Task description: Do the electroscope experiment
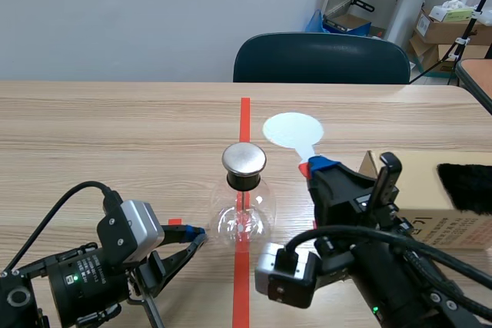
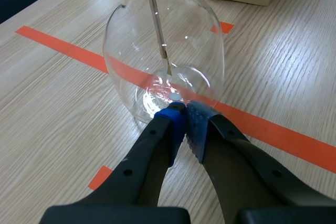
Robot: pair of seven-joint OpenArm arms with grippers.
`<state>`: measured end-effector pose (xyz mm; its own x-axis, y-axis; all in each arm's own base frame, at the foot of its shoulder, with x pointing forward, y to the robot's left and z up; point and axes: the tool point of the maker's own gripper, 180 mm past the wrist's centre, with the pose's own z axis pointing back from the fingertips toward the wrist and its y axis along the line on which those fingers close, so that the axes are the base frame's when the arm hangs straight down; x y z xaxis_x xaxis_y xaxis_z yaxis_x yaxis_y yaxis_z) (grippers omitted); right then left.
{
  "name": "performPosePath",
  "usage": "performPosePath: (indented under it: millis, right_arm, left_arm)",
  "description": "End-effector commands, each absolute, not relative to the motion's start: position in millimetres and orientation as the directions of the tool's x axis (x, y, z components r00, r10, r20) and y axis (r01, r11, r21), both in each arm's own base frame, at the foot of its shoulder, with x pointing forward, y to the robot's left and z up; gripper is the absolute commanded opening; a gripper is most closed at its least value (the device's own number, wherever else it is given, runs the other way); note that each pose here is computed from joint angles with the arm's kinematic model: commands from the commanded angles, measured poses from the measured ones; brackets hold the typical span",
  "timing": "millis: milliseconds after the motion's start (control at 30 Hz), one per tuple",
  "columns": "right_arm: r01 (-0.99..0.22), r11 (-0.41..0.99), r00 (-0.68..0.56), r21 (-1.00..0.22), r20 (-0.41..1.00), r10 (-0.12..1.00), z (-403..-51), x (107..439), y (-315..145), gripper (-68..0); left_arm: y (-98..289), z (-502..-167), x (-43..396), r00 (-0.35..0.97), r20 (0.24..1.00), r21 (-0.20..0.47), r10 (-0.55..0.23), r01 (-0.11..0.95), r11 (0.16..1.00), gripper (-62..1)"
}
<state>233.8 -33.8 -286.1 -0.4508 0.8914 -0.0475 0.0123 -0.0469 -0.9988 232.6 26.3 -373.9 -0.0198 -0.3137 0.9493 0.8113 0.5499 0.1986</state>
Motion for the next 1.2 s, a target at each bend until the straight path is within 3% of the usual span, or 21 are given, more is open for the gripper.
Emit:
performPosePath:
  millis: [0,500,1167]
  right_arm:
    - [0.060,-0.043,-0.474,-0.997,-0.066,0.878,-274.3,232.9,-30.2,-65.8]
    - [0.060,-0.042,-0.683,-0.997,-0.072,0.727,-277.6,205.9,7.5,-65.8]
    - [0.059,-0.042,-0.650,-0.997,-0.070,0.757,-277.1,211.1,1.6,-65.8]
  left_arm:
    - [22.9,-363.1,238.4,-0.047,0.957,0.206,-0.286,0.805,0.556,-56.8]
    - [22.9,-363.1,238.4,-0.047,0.957,0.206,-0.286,0.805,0.556,-56.8]
    - [22.9,-363.1,238.4,-0.047,0.957,0.206,-0.286,0.805,0.556,-56.8]
